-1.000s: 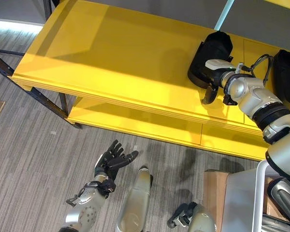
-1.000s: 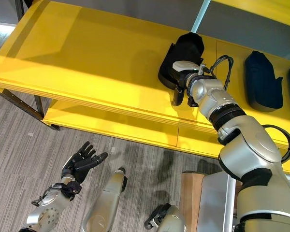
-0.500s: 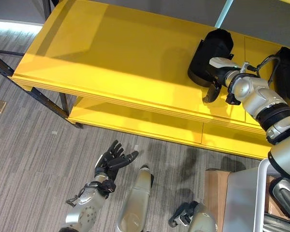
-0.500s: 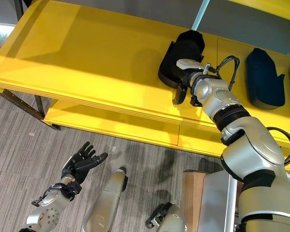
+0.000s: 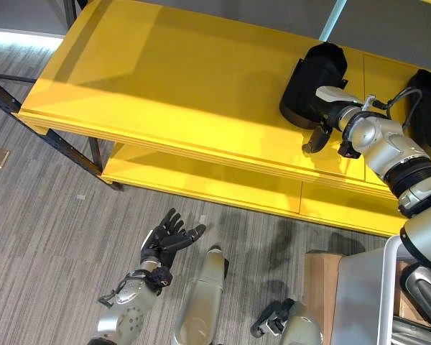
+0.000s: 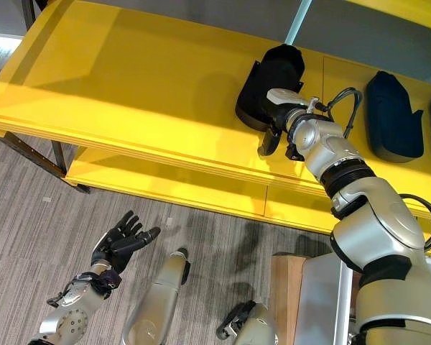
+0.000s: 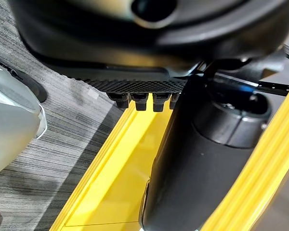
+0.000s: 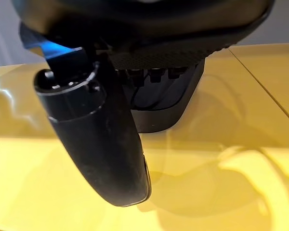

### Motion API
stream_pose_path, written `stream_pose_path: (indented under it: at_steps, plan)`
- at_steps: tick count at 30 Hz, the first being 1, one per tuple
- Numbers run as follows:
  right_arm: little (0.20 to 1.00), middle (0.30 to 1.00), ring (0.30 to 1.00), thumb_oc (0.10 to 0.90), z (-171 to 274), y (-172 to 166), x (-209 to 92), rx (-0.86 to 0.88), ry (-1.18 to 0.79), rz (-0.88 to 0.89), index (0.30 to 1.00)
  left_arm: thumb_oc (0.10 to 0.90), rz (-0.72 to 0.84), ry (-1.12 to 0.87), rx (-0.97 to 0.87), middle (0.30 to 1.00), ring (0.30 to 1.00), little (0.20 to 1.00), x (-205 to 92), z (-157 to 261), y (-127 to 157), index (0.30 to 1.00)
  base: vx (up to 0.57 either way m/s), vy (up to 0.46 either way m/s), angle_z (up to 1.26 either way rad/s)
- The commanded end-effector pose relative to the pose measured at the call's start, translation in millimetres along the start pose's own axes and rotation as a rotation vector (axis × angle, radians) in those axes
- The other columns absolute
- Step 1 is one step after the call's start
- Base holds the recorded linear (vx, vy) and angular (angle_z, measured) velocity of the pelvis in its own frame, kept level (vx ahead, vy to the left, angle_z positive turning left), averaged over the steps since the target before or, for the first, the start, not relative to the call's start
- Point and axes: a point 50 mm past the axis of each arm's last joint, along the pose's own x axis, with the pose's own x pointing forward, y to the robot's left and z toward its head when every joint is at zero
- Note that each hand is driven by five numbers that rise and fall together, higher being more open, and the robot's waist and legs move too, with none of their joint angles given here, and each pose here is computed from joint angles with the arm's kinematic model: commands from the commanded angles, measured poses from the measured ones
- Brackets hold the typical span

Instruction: Move parts from the plastic box to the shelf.

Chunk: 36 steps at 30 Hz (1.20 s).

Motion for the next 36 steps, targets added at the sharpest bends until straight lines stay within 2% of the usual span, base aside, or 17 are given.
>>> stream_pose_path:
  at_steps: [1, 36]
  plan:
    - [1.000, 1.000, 1.000, 0.900, -74.7, -14.8, -22.1, -0.076, 0.285, -0.040, 1.000, 0.900, -0.083, -0.182, -0.006, 1.000, 1.000, 1.000, 3.3, 37.9, -10.7, 1.000, 0.00, 0.000, 0.00]
    - [1.000, 1.000, 1.000, 0.900, -110.2, -12.8, -37.9, -0.084, 0.409, -0.031, 1.000, 0.900, -0.076, -0.182, 0.005, 1.000, 1.000, 1.000, 1.4, 38.8, -6.4, 1.000, 0.00, 0.000, 0.00]
